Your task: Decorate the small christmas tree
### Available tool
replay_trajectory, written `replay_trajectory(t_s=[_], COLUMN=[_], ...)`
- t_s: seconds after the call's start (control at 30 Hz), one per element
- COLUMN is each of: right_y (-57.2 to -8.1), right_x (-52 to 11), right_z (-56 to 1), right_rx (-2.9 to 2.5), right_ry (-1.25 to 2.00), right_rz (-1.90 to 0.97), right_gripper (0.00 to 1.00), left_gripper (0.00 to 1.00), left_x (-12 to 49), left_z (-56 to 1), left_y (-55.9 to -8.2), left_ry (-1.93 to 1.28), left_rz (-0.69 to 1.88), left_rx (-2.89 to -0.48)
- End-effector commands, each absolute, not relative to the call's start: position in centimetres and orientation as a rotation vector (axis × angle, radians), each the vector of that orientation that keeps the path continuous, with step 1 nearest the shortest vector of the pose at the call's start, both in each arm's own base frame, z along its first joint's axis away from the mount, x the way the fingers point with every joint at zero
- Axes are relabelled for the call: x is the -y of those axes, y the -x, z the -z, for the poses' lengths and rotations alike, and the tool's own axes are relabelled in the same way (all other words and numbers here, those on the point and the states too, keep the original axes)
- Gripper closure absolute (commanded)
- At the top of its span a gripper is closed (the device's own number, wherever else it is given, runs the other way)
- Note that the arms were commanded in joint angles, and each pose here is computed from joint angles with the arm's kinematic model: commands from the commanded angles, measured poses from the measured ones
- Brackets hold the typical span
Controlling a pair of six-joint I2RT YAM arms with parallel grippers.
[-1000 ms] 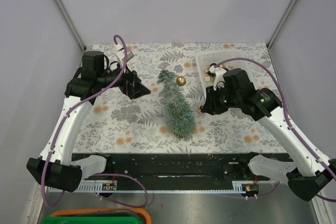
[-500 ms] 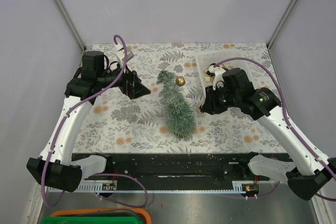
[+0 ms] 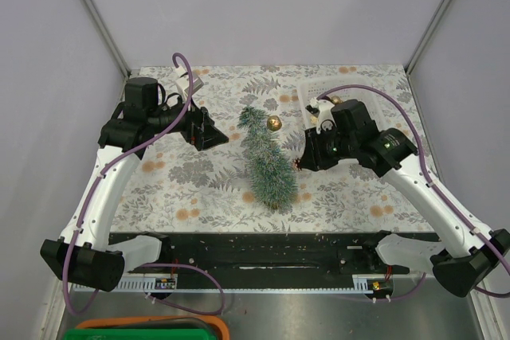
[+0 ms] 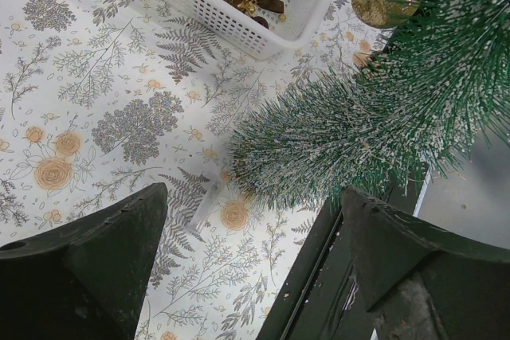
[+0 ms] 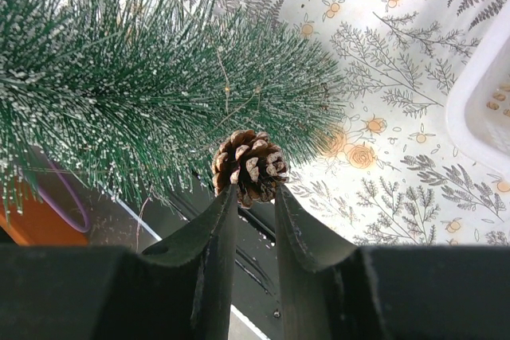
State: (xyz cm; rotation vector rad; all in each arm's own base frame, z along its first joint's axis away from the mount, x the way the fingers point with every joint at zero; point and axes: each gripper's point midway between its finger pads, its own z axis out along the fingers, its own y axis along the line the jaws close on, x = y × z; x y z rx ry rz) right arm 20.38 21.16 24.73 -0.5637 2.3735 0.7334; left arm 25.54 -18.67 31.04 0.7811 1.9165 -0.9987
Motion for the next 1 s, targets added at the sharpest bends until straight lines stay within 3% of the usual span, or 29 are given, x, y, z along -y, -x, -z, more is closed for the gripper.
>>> replay_trajectory(t_s=[0.0, 0.97], right_y=[-21.2, -21.3], right_x=[-22.5, -22.3], right_z=[-27.0, -23.9], right_rx=[-2.266, -2.285], right_ry=[0.600, 0.543], right_rz=[-0.785, -0.781], right_gripper=[0.70, 0.70], left_gripper=[0.07, 0.07], left_x=[19.0, 19.7], left_z=[-32.5, -33.2], left_y=[-25.6, -26.0], left_ry=[-0.814, -0.820], left_rz=[0.995, 1.019], left_rx=[-1.850, -1.853])
